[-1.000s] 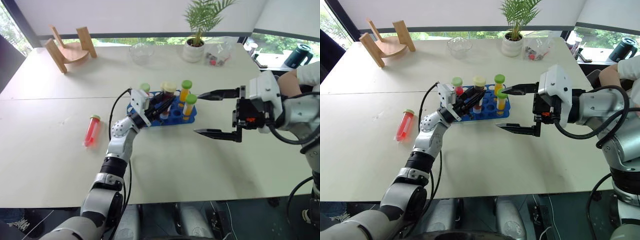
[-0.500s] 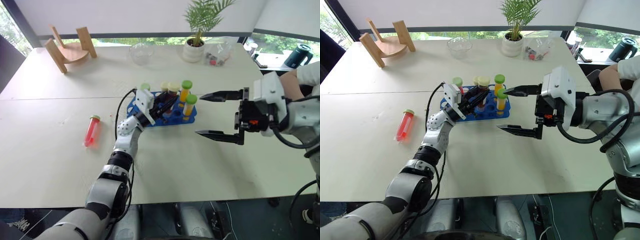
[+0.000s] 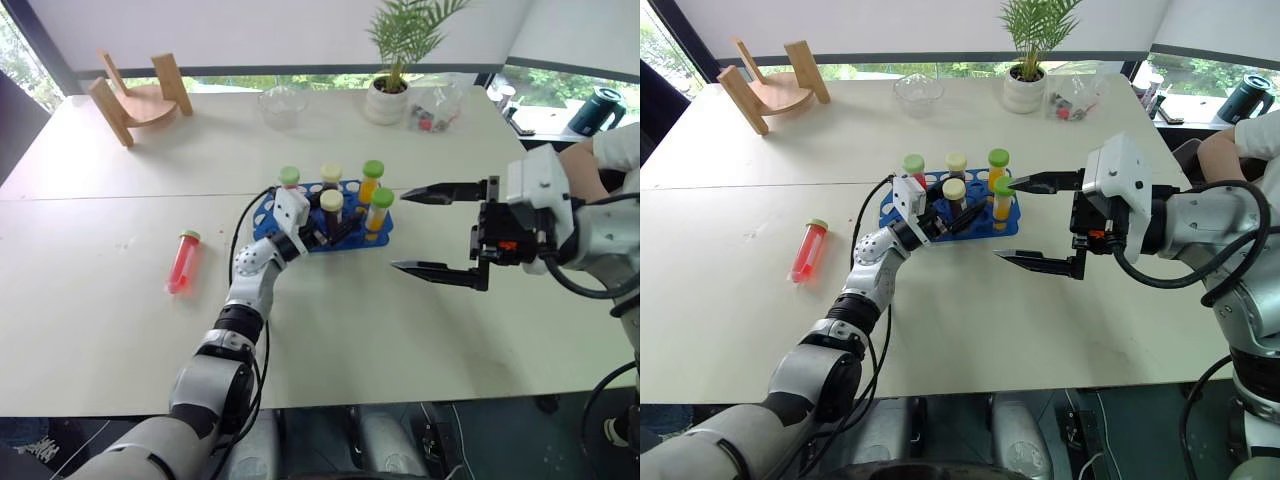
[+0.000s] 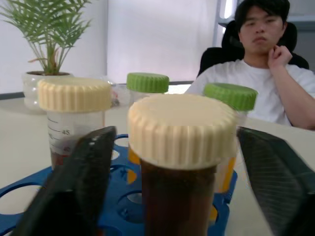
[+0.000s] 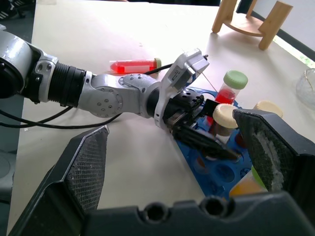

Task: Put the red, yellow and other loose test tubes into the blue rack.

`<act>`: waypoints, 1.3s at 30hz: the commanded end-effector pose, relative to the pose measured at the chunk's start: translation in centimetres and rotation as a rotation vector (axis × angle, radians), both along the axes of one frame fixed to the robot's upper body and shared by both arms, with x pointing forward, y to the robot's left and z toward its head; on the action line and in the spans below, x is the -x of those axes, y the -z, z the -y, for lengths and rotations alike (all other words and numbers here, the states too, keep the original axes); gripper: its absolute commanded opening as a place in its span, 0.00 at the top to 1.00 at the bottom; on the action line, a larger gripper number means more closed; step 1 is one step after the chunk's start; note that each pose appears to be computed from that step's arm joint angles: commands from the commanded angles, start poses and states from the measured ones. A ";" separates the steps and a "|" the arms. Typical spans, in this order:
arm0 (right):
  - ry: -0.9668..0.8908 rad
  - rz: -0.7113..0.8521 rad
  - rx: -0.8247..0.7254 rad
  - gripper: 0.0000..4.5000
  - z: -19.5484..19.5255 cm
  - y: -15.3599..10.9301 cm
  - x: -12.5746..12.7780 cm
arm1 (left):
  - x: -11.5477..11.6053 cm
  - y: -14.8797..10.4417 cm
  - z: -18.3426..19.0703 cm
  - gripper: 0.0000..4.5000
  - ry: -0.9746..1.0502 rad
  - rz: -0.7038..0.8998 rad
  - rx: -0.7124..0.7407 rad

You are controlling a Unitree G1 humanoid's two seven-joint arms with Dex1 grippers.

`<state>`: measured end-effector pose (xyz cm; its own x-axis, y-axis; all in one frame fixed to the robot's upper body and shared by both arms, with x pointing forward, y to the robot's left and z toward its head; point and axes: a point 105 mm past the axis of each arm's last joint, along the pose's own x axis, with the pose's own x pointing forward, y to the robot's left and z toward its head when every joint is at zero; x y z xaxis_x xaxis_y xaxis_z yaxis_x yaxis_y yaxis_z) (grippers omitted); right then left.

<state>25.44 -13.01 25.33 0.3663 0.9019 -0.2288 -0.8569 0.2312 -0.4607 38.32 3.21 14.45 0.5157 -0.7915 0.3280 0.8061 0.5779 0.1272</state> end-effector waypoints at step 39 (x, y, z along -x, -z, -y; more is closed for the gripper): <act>-0.098 0.054 0.000 0.00 -1.1 -0.4 -0.6 | 4.5 0.8 -22.4 0.02 -0.699 -1.212 -0.513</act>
